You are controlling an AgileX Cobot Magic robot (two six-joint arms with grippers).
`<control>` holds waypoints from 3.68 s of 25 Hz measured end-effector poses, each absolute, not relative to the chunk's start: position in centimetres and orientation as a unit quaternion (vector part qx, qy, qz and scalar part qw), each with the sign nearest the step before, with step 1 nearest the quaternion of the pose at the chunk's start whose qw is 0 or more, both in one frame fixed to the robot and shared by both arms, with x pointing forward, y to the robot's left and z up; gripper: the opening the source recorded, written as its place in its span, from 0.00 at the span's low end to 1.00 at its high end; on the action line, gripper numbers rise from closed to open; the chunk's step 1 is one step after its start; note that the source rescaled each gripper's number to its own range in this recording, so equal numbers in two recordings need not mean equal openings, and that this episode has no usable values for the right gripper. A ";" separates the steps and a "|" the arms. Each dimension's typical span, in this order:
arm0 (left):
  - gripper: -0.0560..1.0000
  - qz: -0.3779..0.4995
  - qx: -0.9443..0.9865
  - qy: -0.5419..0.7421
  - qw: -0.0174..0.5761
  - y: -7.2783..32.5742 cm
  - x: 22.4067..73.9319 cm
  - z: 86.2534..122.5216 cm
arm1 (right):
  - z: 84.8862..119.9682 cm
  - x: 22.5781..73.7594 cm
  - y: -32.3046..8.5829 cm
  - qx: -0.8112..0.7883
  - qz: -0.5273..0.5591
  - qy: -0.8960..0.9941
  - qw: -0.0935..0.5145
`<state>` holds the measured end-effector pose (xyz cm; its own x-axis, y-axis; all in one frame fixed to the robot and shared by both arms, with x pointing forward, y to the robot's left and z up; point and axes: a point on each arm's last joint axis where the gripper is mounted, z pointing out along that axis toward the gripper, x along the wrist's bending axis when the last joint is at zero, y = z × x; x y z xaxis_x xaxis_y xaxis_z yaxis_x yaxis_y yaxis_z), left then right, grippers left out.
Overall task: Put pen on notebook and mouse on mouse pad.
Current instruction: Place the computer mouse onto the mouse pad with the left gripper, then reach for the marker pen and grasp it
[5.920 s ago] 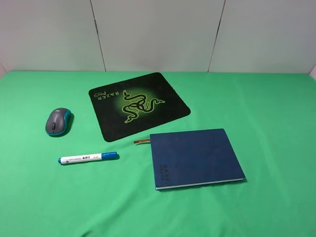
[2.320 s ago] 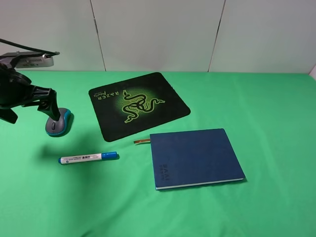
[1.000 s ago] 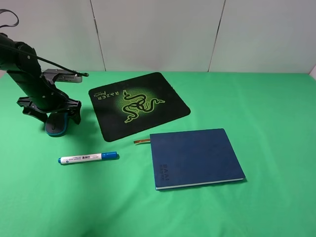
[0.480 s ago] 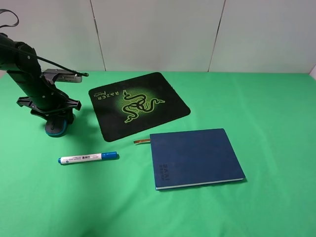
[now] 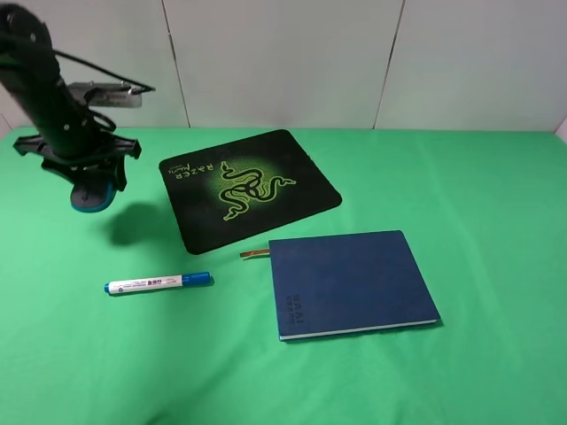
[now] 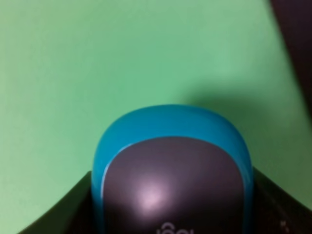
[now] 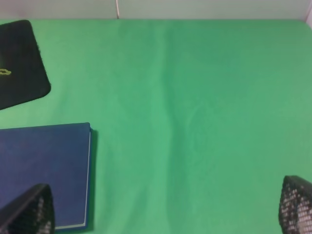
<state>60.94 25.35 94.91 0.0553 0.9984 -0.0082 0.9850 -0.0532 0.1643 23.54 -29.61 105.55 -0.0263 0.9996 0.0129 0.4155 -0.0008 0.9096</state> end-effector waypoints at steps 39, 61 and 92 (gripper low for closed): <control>0.49 0.060 0.767 0.630 0.106 8.0 67.4 89.7 | 105.6 23.5 -29.6 0.589 0.391 0.600 0.373; 1.00 0.051 0.772 0.623 0.117 7.7 67.3 90.1 | 105.6 23.5 -29.6 0.589 0.391 0.600 0.373; 0.95 0.012 0.884 0.467 0.009 14.9 53.6 98.5 | 105.6 23.5 -29.6 0.589 0.391 0.600 0.373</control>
